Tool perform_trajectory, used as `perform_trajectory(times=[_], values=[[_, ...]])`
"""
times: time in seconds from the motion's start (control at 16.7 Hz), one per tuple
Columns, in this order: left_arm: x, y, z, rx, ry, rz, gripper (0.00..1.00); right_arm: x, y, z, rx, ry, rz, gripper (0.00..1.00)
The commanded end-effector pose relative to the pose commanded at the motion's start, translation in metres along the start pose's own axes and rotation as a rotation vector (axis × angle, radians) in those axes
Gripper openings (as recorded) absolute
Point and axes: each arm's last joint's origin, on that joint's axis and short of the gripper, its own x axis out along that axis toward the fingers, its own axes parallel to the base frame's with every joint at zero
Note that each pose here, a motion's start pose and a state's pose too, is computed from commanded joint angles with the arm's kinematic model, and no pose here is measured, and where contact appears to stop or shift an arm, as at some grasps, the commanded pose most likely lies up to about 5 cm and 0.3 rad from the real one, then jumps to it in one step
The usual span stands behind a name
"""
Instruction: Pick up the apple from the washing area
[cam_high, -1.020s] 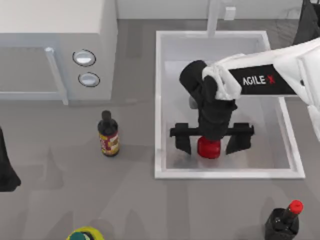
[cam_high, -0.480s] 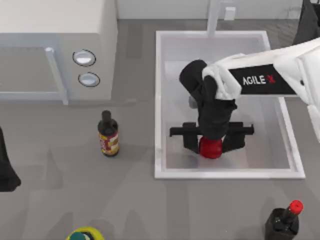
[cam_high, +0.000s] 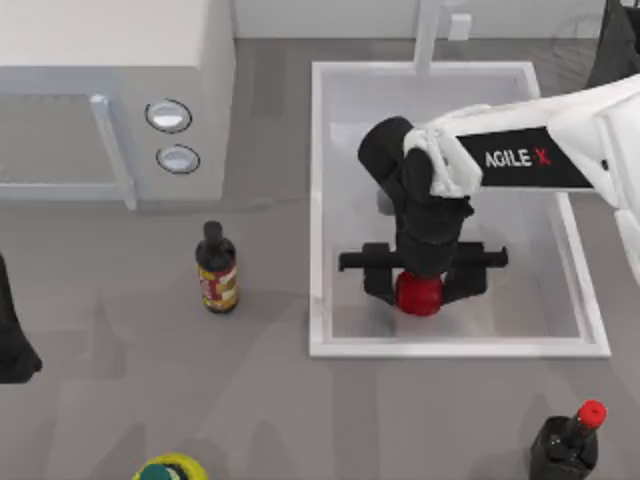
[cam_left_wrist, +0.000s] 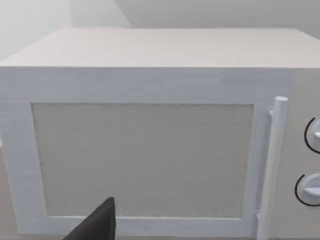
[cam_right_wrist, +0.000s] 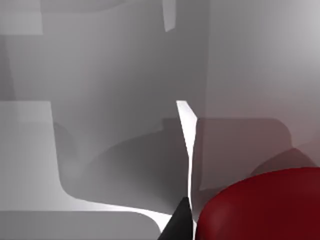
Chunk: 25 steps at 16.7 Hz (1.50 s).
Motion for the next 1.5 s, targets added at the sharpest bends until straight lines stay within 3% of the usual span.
perform_trajectory(times=[0.3, 0.54, 0.9, 1.32, 1.5], values=[[0.0, 0.0, 0.0, 0.0, 0.0, 0.0, 1.0, -0.05, 0.012, 0.02, 0.0, 0.002, -0.001, 0.0], [0.0, 0.0, 0.0, 0.0, 0.0, 0.0, 1.0, -0.127, 0.016, 0.029, 0.0, 0.019, -0.011, 0.0], [0.0, 0.0, 0.0, 0.0, 0.0, 0.0, 1.0, -0.231, 0.003, 0.015, 0.0, 0.01, -0.006, 0.0], [0.0, 0.0, 0.0, 0.0, 0.0, 0.0, 1.0, -0.247, 0.0, 0.01, -0.002, -0.001, 0.001, 0.0], [0.0, 0.0, 0.0, 0.0, 0.0, 0.0, 1.0, -0.251, -0.026, 0.017, -0.001, -0.011, 0.006, 0.0]])
